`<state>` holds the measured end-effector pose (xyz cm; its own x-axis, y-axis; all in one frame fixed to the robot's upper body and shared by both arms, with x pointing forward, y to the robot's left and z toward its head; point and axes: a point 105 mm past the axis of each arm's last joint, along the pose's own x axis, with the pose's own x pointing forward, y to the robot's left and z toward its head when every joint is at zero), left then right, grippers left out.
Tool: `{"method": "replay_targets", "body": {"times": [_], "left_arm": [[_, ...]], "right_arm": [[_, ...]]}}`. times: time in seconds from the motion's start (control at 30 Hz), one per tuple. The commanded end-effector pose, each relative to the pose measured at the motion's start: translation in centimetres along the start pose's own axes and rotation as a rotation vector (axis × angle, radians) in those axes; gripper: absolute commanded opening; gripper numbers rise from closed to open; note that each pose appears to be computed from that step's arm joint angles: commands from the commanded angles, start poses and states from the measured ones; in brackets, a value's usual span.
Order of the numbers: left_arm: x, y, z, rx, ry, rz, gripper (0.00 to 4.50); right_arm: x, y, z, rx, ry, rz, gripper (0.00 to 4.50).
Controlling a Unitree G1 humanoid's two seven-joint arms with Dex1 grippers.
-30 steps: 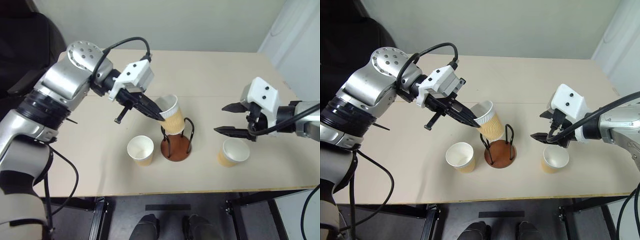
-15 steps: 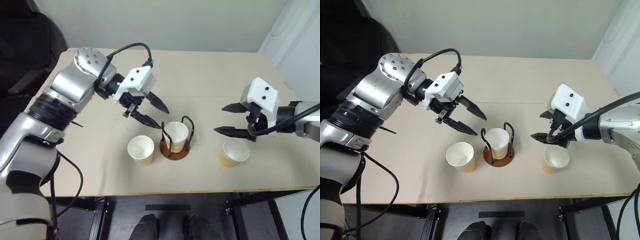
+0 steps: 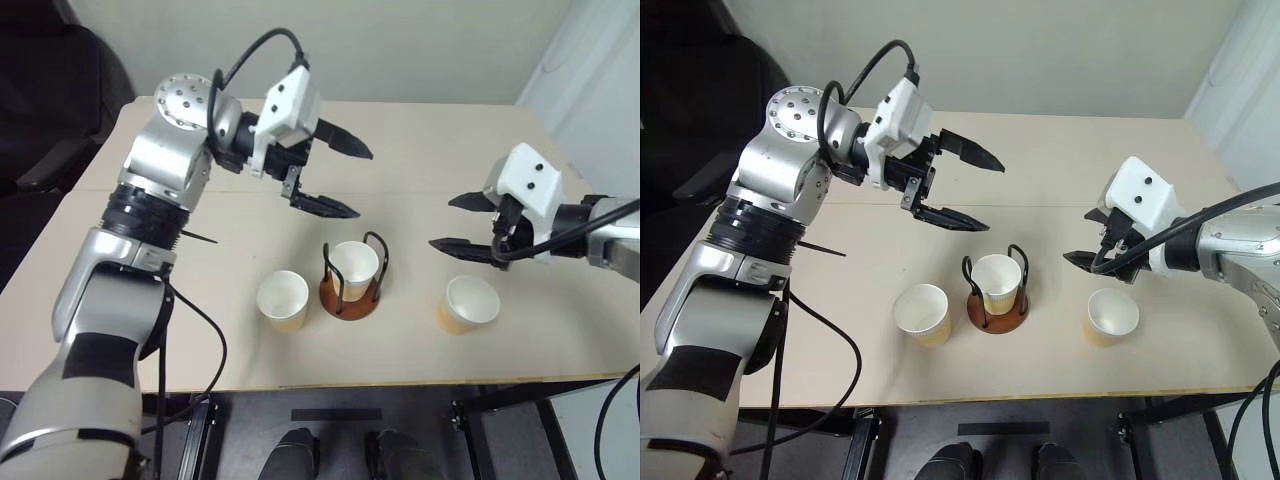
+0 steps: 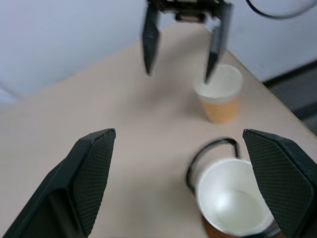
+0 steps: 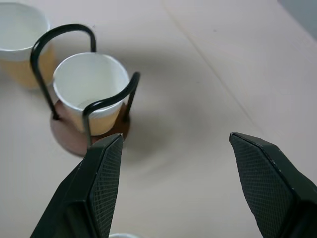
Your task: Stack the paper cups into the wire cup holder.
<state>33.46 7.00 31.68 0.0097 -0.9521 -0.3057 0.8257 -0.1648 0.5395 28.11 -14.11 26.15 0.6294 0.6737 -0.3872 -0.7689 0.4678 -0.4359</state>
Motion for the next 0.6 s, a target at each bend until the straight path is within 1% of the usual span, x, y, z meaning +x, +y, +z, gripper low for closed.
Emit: {"method": "replay_targets", "body": {"times": [0.03, 0.13, 0.23, 0.27, 0.33, 0.43, 0.6], "left_arm": [[-1.0, 0.1, 2.7, 0.017, -0.093, 0.038, 4.42], [-1.8, -0.2, 3.1, 0.006, -0.1, 0.067, 4.42], [-2.7, -1.8, 1.7, -0.038, -0.032, 0.023, 4.42], [-3.0, -2.2, 1.3, -0.049, -0.01, 0.016, 4.42], [-3.5, -2.8, 0.7, -0.067, 0.027, 0.008, 4.42], [-3.8, -3.2, 0.2, -0.075, 0.058, 0.004, 4.42], [-3.9, -3.7, 0.2, -0.087, 0.065, -0.018, 4.42]], "right_arm": [[-1.2, 0.1, 2.6, 0.005, -0.111, -0.003, 3.47], [-1.5, 0.3, 3.5, 0.044, -0.15, 0.01, 3.47], [-1.6, 0.9, 3.1, 0.05, -0.121, 0.032, 3.47], [-1.6, 1.2, 2.6, 0.039, -0.087, 0.043, 3.47], [-1.7, 2.3, 0.6, -0.006, 0.031, 0.078, 3.47], [-1.8, 3.2, -1.6, -0.061, 0.156, 0.121, 3.47], [-1.9, 3.5, -3.4, -0.097, 0.233, 0.164, 3.47]]}}
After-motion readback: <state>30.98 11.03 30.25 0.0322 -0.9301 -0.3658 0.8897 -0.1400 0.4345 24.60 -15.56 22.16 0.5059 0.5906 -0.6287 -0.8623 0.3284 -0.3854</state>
